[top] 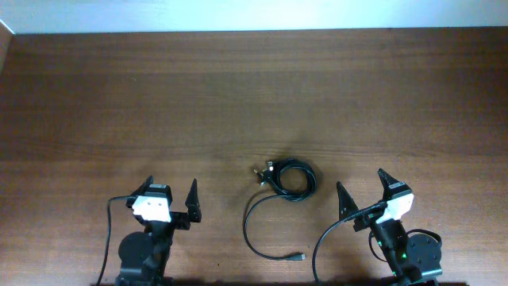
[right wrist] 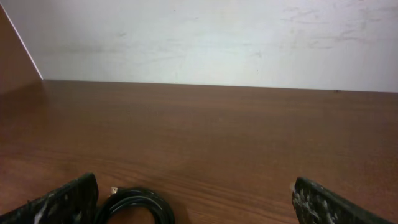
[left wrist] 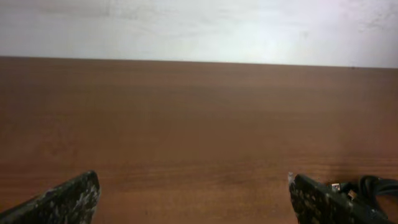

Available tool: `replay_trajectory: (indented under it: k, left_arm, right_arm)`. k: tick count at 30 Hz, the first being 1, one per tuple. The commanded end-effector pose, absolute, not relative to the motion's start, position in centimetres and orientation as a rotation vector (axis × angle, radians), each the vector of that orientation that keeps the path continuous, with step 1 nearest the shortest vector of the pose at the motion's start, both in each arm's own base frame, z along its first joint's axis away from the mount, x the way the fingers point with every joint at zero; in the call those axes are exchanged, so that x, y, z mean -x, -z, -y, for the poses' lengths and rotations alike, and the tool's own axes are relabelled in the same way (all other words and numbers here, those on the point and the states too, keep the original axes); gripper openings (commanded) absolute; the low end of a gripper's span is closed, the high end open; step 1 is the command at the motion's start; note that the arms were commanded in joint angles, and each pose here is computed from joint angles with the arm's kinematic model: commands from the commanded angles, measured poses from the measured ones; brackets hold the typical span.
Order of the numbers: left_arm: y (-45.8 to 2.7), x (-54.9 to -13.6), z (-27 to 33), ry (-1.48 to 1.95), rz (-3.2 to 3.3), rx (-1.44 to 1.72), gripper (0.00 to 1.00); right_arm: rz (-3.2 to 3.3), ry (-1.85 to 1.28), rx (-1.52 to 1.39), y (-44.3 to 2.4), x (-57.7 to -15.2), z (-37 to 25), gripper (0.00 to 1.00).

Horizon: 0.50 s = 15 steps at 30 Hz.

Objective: Untangle cables
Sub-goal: 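Move the left gripper to the black cable coil and grasp it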

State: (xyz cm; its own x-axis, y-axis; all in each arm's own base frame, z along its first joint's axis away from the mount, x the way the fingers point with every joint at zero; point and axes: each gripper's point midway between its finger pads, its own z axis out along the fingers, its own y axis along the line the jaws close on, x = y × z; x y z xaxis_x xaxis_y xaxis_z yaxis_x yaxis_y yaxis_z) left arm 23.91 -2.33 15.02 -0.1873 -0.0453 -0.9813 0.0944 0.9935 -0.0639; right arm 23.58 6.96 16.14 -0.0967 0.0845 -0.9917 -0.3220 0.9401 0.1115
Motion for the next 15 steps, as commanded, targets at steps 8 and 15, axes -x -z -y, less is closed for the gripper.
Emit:
replay_trajectory:
  k: [8, 15]
  left_arm:
    - [-14.8, -26.5, 4.1, 0.185, -2.014, -0.134, 0.99]
    - [-11.6, -29.0, 6.2, 0.297, -2.284, -0.253, 0.99]
  right_arm:
    - [-1.643, -0.331, 0.173, -15.8, -23.7, -6.7, 0.99]
    - [-1.643, -0.331, 0.173, -15.8, -23.7, -6.7, 0.99]
